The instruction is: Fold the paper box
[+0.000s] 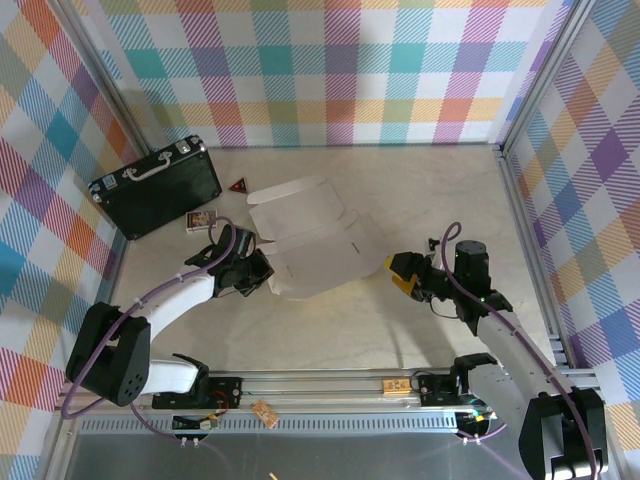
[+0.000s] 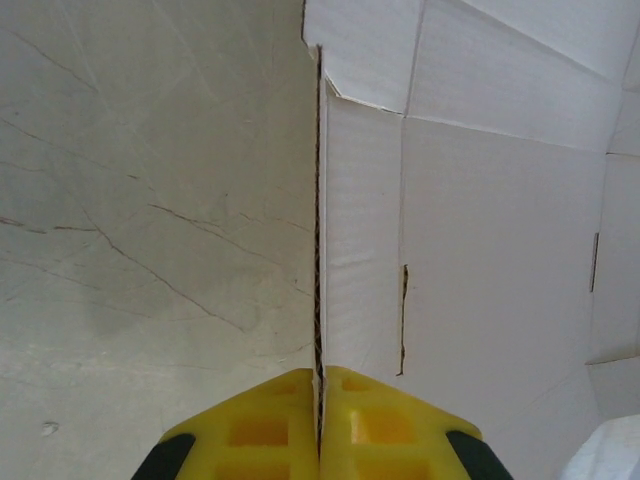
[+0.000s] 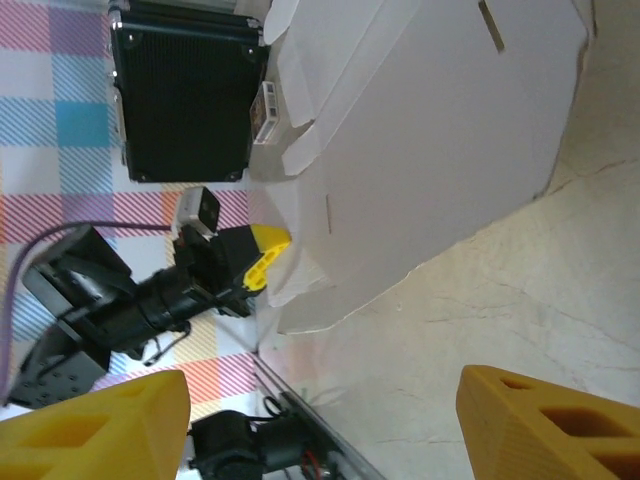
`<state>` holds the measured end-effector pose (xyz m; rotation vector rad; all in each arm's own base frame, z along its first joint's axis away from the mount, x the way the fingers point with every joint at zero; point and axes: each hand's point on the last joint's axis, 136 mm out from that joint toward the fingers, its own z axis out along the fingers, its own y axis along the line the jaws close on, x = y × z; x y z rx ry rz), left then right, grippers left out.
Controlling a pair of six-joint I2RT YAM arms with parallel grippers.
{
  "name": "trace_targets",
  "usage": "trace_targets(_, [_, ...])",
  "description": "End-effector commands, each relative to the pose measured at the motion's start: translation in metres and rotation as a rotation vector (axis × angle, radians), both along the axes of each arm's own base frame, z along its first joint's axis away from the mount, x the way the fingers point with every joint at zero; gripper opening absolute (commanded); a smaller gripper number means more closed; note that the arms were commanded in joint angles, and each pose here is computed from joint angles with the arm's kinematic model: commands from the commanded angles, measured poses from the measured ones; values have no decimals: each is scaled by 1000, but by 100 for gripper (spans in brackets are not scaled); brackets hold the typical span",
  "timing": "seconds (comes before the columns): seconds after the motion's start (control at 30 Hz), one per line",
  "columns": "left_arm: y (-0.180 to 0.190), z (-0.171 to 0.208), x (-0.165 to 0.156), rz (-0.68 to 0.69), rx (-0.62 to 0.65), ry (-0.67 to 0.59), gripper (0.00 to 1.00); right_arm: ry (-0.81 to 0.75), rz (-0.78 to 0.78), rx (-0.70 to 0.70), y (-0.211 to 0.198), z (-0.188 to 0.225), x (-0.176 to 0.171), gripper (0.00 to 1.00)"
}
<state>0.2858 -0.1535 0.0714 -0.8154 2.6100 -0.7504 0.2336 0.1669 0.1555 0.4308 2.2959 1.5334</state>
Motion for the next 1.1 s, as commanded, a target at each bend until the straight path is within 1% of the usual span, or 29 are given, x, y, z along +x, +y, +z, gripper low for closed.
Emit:
trace_targets(0.0, [-8,0,2,41,-52,6,0,143,-67,57,0,-10,-3,71])
trace_targets(0.1, [-10,2,2,42,-53,-5,0,203,-83,33,7,-23,-5,70])
trace_targets(0.23, [-14,3,3,42,-72,-10,0,231,-20,16,37,-39,-5,70])
trace_targets(0.43, [-21,4,1,31,-99,-13,0,213,7,-41,78,-61,17,69])
trace_targets(0.57, [-26,2,-2,22,-107,-14,0,243,-14,-84,100,-73,32,67])
trace_targets(0.7, [-27,2,-3,23,-109,-13,0,310,-88,-101,103,-92,40,65])
trace_targets(0.83, [-27,2,-4,27,-108,-16,0,363,-149,-161,98,-102,39,59])
trace_targets(1.07, [-25,-3,-5,47,-94,-14,0,343,-197,-218,91,-97,33,58])
